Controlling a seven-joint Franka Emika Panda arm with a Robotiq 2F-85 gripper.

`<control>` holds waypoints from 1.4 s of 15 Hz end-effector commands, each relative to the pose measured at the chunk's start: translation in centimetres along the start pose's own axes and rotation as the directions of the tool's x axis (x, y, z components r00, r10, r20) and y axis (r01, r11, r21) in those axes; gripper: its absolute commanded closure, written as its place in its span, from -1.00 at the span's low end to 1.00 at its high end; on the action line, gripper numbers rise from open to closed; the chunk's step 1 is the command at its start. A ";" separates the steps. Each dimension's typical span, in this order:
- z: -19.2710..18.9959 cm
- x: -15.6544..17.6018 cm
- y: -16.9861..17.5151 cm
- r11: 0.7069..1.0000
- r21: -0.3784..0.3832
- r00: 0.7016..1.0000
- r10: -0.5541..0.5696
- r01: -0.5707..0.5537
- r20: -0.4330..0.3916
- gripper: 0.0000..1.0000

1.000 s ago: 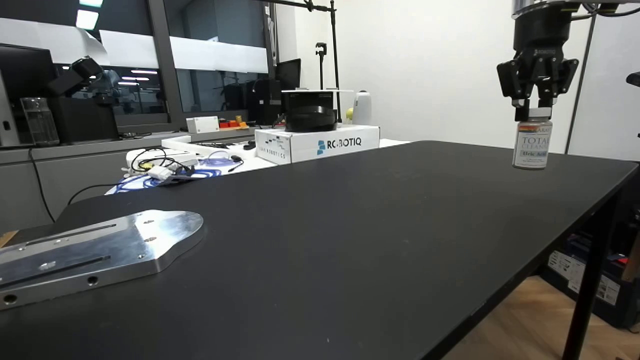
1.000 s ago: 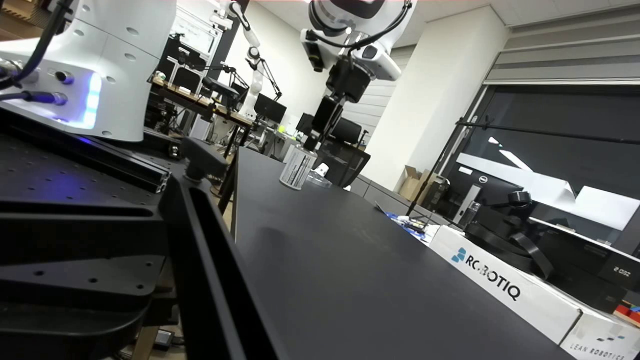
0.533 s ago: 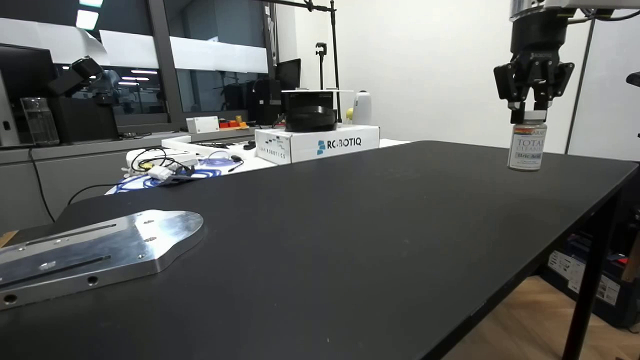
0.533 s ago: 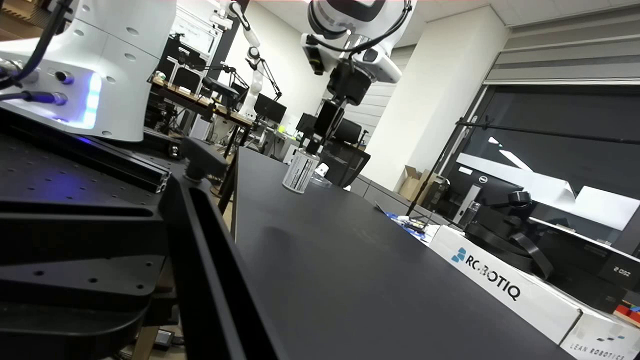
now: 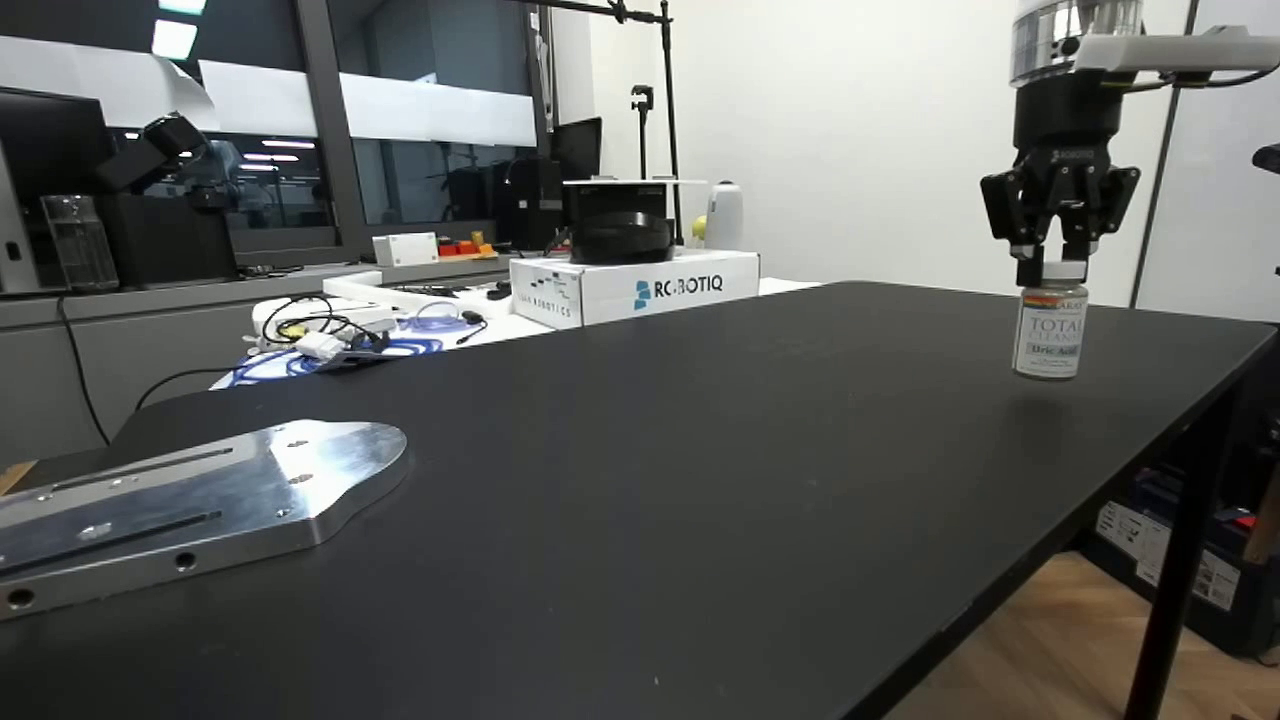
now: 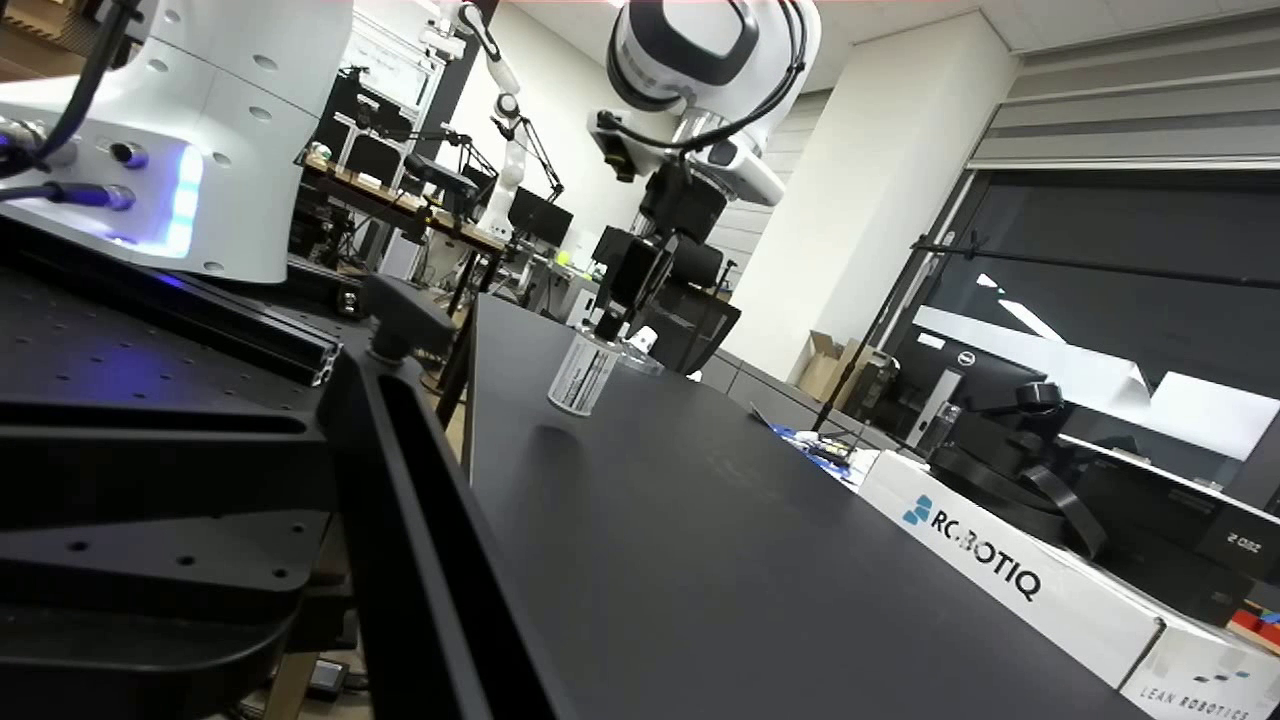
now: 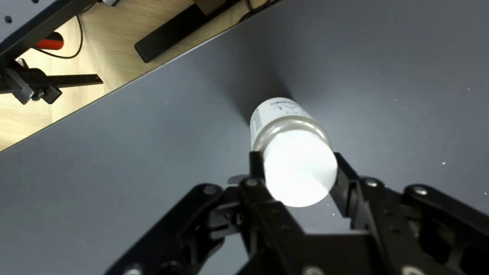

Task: Move the small bottle to the left

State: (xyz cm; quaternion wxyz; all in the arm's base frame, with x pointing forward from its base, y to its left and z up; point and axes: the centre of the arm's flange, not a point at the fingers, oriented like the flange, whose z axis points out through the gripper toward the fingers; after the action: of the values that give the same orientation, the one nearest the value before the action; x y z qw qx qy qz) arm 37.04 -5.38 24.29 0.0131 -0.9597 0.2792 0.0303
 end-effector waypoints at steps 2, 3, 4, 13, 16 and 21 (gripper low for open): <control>2.1 -1.1 -0.6 1.000 0.010 1.000 0.020 -0.020 -0.002 0.62; 2.4 -1.2 -0.8 1.000 0.010 1.000 0.021 -0.021 -0.005 0.62; 2.6 -1.2 -1.0 1.000 0.009 1.000 0.018 -0.018 -0.006 0.62; 0.5 -1.4 -1.6 1.000 0.010 1.000 -0.015 0.016 -0.013 -0.98; -0.9 -1.5 -1.5 1.000 0.019 0.999 -0.022 0.022 -0.024 -1.00; -2.1 -1.5 -1.5 0.999 0.016 0.999 -0.029 0.029 -0.016 -1.00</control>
State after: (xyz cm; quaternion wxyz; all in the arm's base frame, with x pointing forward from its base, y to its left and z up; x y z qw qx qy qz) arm 37.94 -3.63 25.30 0.0194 -0.9643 0.2637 0.0159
